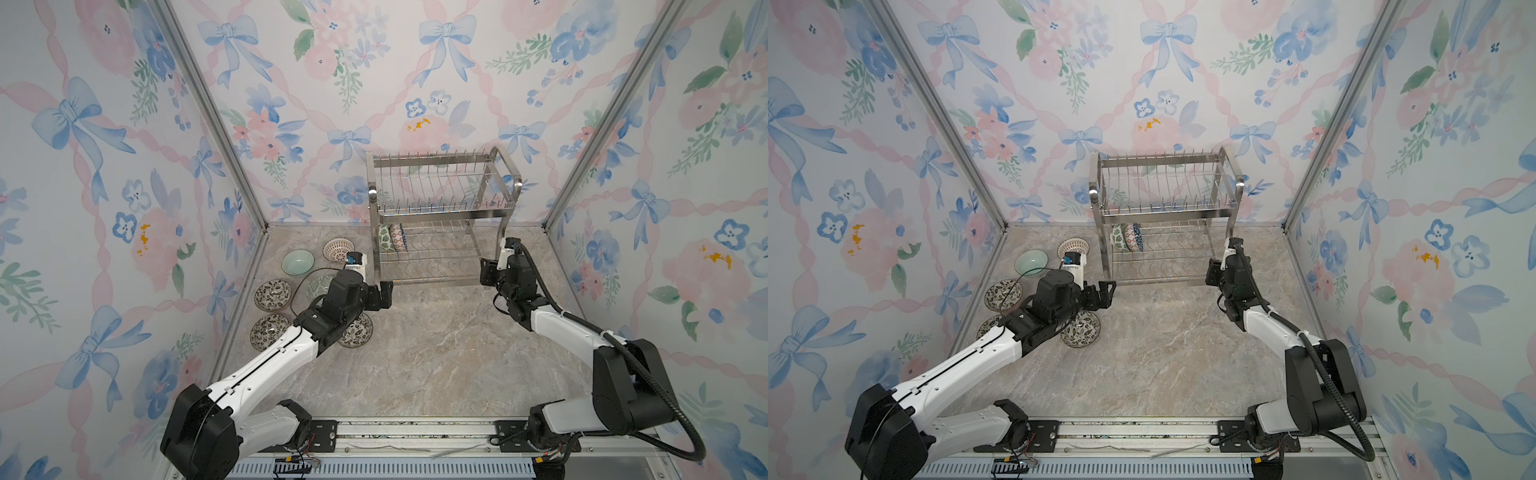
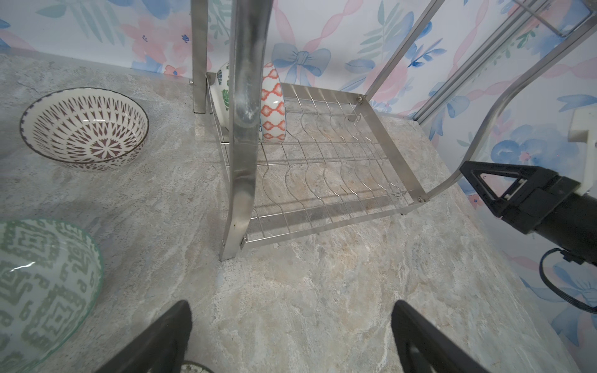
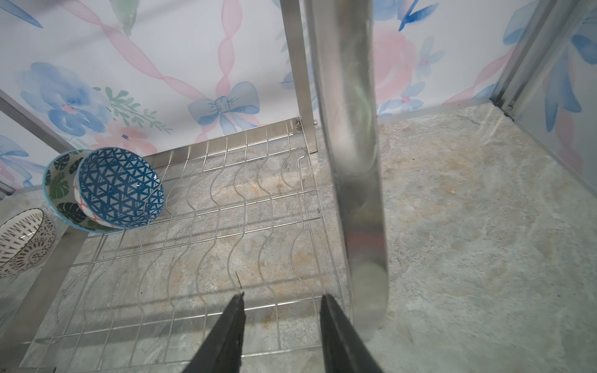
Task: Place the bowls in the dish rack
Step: 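Move the right gripper back beside the rack front, then lower the left gripper onto the black leaf-print bowl while the right gripper approaches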
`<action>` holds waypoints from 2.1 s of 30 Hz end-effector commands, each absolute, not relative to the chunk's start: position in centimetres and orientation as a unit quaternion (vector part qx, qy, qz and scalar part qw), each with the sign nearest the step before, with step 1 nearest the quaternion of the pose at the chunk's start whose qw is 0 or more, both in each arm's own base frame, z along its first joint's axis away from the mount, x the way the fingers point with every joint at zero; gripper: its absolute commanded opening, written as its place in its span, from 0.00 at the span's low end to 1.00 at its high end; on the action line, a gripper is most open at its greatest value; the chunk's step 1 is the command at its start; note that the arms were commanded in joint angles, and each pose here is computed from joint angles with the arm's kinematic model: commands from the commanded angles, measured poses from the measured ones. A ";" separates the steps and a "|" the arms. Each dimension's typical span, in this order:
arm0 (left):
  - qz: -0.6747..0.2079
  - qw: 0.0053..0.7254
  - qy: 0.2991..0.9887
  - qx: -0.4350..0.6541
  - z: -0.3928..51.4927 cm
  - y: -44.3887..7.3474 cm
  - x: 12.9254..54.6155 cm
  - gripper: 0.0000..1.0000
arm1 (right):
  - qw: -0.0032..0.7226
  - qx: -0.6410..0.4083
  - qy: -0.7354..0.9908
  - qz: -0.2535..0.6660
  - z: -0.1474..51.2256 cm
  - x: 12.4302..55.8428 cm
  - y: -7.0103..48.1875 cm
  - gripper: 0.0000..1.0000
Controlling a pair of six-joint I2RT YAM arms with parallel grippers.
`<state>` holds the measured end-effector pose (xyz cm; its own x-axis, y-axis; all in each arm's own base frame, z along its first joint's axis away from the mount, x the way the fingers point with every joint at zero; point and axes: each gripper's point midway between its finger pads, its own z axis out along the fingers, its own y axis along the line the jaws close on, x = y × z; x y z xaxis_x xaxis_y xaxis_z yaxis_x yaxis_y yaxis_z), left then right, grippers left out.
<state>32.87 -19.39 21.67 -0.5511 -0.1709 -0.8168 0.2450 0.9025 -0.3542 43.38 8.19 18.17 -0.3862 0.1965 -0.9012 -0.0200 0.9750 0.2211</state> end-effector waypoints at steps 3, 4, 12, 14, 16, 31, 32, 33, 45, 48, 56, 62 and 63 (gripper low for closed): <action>-0.205 0.471 0.857 0.019 21.2 -18.3 32.6 0.98 | 0.545 0.051 0.831 0.101 17.9 42.4 8.9 0.41; -0.205 0.471 0.858 0.018 21.1 -18.3 32.5 0.98 | 0.545 0.050 0.831 0.100 17.9 42.3 9.0 0.41; -0.194 0.476 0.858 0.008 21.0 -17.4 32.2 0.98 | 0.544 0.048 0.832 0.101 17.6 41.8 9.1 0.42; -0.191 0.476 0.858 0.007 20.8 -17.2 32.2 0.98 | 0.543 0.049 0.832 0.101 17.6 41.6 9.1 0.42; -0.191 0.477 0.858 0.006 20.8 -17.2 32.2 0.98 | 0.542 0.051 0.833 0.101 17.7 41.4 9.0 0.43; -0.180 0.463 0.868 -0.013 20.5 -15.6 31.6 0.98 | 0.529 0.047 0.841 0.105 17.4 38.8 9.5 0.51; -0.179 0.462 0.868 -0.013 20.4 -15.5 31.5 0.98 | 0.528 0.048 0.841 0.106 17.4 38.7 9.5 0.52; -0.178 0.462 0.869 -0.015 20.4 -15.3 31.4 0.98 | 0.526 0.048 0.842 0.106 17.3 38.5 9.5 0.53; -0.128 0.395 0.899 -0.138 17.5 -8.1 31.2 0.98 | 0.501 -0.045 0.854 0.134 17.4 36.1 16.7 0.76; -0.121 0.360 0.911 -0.159 15.8 -7.1 30.5 0.98 | 0.489 -0.090 0.857 0.140 17.2 35.6 19.9 0.84; -0.154 0.281 0.935 -0.153 11.4 -7.7 27.2 0.98 | 0.468 -0.183 0.850 0.158 16.2 33.8 27.4 0.97; -0.164 0.250 0.942 -0.154 9.7 -8.1 26.5 0.98 | 0.465 -0.200 0.845 0.171 16.1 33.7 29.6 0.97; -0.166 0.246 0.942 -0.155 9.5 -8.2 26.6 0.98 | 0.466 -0.200 0.845 0.172 16.2 33.7 29.7 0.97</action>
